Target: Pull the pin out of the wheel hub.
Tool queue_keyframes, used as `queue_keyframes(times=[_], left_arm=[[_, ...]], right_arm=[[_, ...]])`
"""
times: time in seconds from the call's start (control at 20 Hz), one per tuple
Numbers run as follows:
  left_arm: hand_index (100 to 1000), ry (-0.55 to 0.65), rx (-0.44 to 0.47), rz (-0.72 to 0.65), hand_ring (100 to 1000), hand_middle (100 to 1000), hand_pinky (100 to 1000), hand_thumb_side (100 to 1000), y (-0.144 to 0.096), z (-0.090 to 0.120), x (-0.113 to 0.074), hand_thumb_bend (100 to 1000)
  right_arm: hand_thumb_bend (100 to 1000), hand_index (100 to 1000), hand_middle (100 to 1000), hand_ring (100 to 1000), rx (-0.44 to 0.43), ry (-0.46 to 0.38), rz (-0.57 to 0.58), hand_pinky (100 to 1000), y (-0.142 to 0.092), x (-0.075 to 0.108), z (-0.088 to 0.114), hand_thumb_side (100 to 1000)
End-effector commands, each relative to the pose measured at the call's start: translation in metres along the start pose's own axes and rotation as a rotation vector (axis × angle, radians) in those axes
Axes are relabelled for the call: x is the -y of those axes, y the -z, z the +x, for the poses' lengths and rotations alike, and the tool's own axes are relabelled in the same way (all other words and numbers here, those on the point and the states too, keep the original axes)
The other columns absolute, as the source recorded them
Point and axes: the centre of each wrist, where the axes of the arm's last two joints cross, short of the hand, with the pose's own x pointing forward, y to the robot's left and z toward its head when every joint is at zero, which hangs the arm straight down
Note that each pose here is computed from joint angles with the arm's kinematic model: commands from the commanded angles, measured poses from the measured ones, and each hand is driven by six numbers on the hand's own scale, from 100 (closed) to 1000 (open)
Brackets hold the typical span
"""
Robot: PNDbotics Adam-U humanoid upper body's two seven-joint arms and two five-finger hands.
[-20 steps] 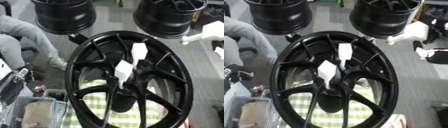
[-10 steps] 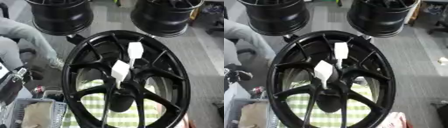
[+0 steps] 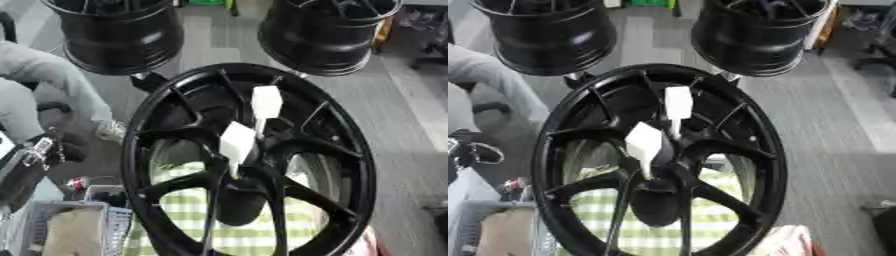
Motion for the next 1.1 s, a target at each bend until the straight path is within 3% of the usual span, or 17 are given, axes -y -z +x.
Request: queue_keyframes(times=[0.05, 0.55, 0.75, 1.1], left_arm=[[706, 0.024, 0.017, 0.005, 617, 642, 714, 842, -0.001, 0.008, -0.006, 100], [705, 0.023, 0.021, 0.003, 618, 643, 714, 842, 0.000, 0.009, -0.005, 100], [705, 0.022, 0.025, 0.003, 618, 643, 714, 840, 0.000, 0.009, -0.005, 100], [705, 0.015, 0.034, -0.007, 618, 643, 715, 839, 0.003, 0.008, -0.002, 100]], right_arm=[[100, 959, 780, 707, 0.030, -0.003, -0.033, 666, 0.004, 0.005, 0.009, 525], [100, 950, 737, 674, 0.045, 0.049, -0.037, 640, -0.001, 0.000, 0.014, 516], [100, 942, 712, 647, 0.098, 0.149, -0.037, 621, -0.015, -0.005, 0.027, 488], [100, 931, 687, 630, 0.195, 0.408, 0.073, 605, -0.061, -0.028, 0.058, 540]])
